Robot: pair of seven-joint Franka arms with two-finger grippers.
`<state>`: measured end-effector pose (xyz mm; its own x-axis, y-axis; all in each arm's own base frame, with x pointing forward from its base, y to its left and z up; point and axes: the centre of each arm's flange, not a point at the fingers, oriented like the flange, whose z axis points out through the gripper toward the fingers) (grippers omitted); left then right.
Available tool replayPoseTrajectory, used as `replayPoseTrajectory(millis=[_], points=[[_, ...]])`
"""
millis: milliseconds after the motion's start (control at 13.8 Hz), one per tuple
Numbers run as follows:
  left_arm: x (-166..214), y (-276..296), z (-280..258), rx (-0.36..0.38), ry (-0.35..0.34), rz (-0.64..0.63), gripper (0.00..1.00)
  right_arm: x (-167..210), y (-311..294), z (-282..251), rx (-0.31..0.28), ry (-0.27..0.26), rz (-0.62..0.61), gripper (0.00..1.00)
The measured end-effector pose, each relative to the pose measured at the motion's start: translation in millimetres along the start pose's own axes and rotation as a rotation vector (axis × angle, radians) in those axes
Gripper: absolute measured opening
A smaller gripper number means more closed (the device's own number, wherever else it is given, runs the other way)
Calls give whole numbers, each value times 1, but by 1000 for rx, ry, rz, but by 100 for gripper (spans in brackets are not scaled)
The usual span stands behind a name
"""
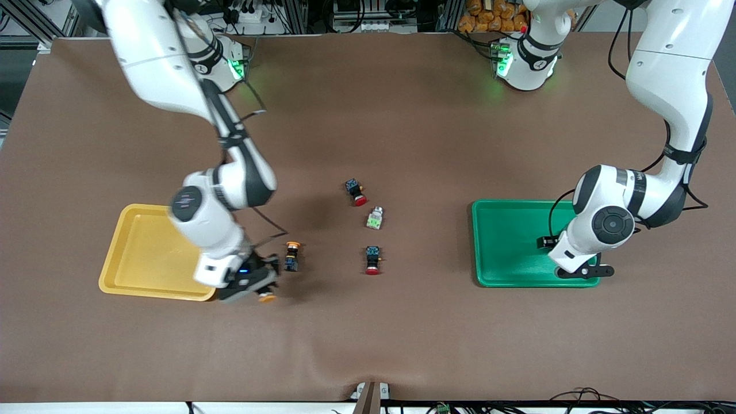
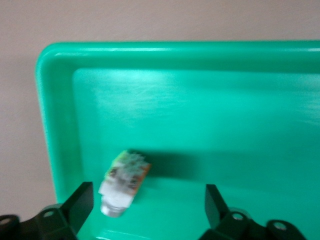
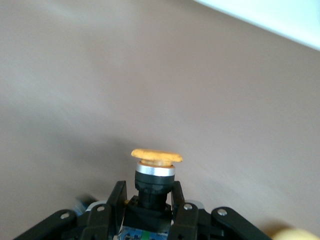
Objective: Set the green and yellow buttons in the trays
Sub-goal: 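Carry the yellow-cap switch to the yellow tray with the right gripper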
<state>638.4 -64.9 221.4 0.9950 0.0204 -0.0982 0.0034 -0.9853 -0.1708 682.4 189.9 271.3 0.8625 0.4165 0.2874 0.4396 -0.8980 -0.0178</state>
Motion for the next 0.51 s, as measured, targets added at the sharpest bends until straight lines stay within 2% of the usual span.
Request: replayPoseTrajectory(millis=[145, 290, 507], points=[[-8, 39, -23, -95, -28, -37, 100, -28, 47, -14, 34, -122, 34, 41], [-22, 86, -49, -149, -60, -76, 100, -55, 95, -27, 76, -223, 62, 41], [-50, 162, -76, -181, -71, -135, 100, -105, 173, -32, 119, -294, 80, 41]])
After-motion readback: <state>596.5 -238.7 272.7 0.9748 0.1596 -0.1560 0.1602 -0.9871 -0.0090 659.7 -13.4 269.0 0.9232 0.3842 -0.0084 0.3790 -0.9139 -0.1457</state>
